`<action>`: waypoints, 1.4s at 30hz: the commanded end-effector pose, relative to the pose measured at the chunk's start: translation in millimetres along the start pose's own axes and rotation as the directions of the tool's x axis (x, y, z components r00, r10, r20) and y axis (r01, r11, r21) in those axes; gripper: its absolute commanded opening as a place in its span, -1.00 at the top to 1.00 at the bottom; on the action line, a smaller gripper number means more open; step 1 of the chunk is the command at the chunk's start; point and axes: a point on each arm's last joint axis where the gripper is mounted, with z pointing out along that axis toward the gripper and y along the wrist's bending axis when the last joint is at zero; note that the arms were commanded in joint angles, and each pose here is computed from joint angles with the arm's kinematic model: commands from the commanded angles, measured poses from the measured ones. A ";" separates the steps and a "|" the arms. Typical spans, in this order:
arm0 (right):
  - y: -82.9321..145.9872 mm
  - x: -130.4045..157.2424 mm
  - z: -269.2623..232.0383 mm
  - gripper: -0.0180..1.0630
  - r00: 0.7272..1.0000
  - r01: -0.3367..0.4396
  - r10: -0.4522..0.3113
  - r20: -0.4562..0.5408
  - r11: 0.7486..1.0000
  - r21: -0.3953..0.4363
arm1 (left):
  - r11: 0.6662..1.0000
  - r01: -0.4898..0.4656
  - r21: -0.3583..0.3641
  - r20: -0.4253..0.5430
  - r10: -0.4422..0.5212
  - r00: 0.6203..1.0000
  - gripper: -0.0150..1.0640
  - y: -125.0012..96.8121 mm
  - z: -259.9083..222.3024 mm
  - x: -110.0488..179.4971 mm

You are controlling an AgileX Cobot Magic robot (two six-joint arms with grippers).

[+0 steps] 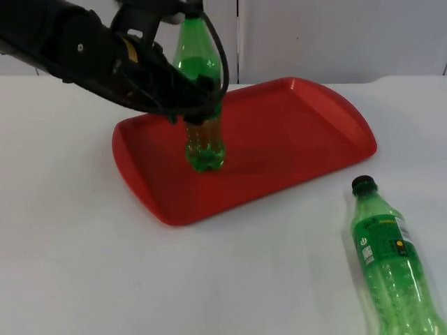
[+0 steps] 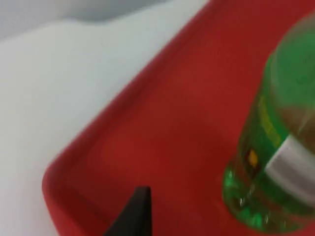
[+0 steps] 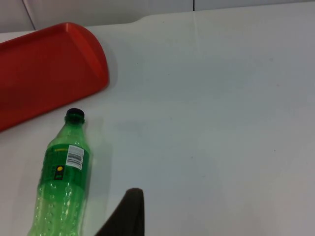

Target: Place the bottle upright on the tray.

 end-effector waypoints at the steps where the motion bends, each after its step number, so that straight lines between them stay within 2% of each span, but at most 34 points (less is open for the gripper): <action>1: 0.0 0.4 -0.3 -0.98 1.000 -0.001 0.001 0.005 1.000 0.002 | 1.000 0.025 -0.002 -0.024 -0.025 0.999 -0.98 -1.7 -3.5 -1.3; 25: 0.0 0.4 -0.3 -0.98 1.000 -0.001 0.001 0.005 1.000 0.002 | 0.985 0.171 0.002 0.006 -0.171 0.985 -0.98 -3.7 -103.3 31.5; 33: 0.0 0.4 -0.3 -0.98 1.000 -0.001 0.001 0.005 1.000 0.002 | 0.980 0.200 0.008 0.043 -0.200 0.979 -0.98 -3.1 -139.8 21.5; 42: 0.0 0.4 -0.3 -0.98 1.000 -0.001 0.001 0.005 1.000 0.002 | 0.983 0.182 0.022 0.161 -0.183 0.970 -0.98 -2.0 -199.7 5.3</action>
